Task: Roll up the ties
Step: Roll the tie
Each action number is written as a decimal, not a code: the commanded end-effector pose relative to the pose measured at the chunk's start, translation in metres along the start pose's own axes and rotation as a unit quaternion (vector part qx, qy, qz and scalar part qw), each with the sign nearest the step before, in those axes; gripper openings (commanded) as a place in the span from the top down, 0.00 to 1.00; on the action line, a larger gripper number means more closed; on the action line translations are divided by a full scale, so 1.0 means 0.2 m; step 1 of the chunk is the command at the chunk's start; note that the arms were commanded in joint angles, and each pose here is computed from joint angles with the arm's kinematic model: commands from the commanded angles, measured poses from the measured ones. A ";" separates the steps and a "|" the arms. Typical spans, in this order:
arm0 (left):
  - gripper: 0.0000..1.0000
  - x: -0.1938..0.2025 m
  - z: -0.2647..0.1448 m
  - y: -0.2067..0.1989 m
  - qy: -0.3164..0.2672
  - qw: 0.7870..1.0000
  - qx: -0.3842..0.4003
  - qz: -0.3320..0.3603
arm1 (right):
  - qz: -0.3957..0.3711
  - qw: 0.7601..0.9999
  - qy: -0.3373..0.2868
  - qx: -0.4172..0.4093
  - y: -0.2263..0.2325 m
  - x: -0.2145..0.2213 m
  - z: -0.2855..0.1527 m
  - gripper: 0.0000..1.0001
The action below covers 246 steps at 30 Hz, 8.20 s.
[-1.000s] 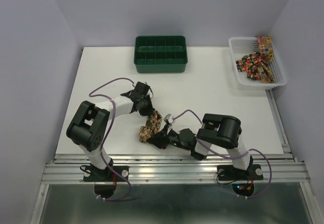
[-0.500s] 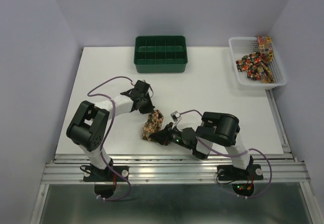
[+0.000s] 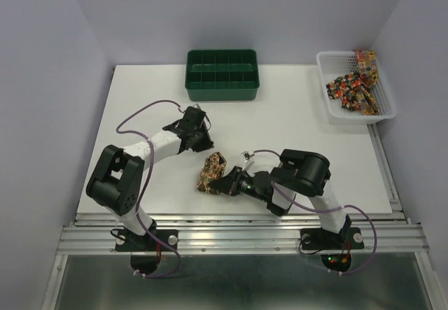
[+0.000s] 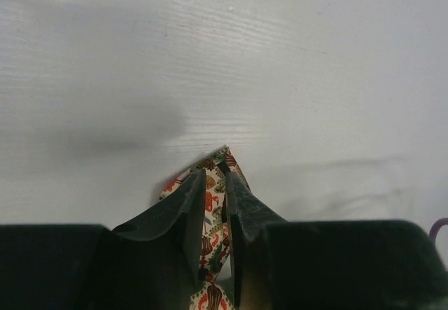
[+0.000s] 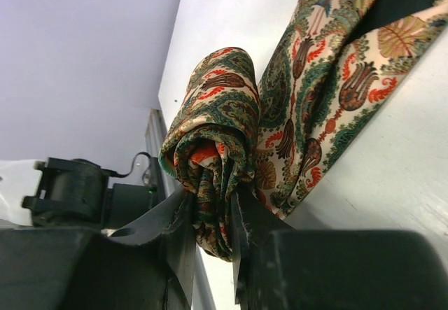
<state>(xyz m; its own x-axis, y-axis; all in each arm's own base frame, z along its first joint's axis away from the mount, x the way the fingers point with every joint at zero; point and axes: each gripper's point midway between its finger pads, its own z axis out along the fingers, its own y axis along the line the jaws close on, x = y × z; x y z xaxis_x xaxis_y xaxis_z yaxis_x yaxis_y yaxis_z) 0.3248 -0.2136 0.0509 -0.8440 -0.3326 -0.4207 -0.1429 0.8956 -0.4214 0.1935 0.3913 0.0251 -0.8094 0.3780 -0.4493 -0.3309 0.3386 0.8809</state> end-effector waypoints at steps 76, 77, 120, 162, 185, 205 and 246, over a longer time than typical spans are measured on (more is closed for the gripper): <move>0.89 0.52 -0.25 0.28 0.033 0.993 0.113 -0.011 | -0.073 0.993 -0.062 0.074 -0.10 -0.25 -0.09 0.53; 0.89 0.52 -0.25 0.28 0.032 0.993 0.112 -0.010 | -0.081 0.992 -0.055 0.075 -0.09 -0.24 -0.08 0.52; 0.60 0.50 -0.33 0.14 0.034 0.983 0.180 0.029 | -0.220 0.973 0.056 -0.042 0.12 -0.11 -0.02 0.77; 0.60 0.50 -0.34 0.14 0.034 0.983 0.177 0.031 | -0.312 0.941 0.124 -0.054 0.16 -0.04 0.00 0.79; 0.60 0.50 -0.32 0.16 0.034 0.988 0.147 0.031 | -0.351 0.929 0.100 0.067 0.01 -0.17 -0.11 0.62; 0.60 0.52 -0.29 0.16 0.052 0.989 0.139 0.029 | -0.718 0.694 0.050 -0.007 0.39 -0.29 -0.21 0.00; 0.60 0.53 -0.27 0.20 0.089 0.990 0.113 -0.010 | -0.764 0.606 0.219 -0.004 0.03 0.10 -0.05 0.23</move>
<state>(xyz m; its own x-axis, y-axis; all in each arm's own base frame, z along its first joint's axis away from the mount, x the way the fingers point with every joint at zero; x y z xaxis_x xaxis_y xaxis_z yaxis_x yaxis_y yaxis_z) 0.2053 -0.2024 0.0385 -0.9119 -0.2761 -0.3036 -0.0287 0.7809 -0.6240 0.1815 0.3980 0.0444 0.4686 -0.6090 -0.6399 -0.8095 -0.0059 -0.5871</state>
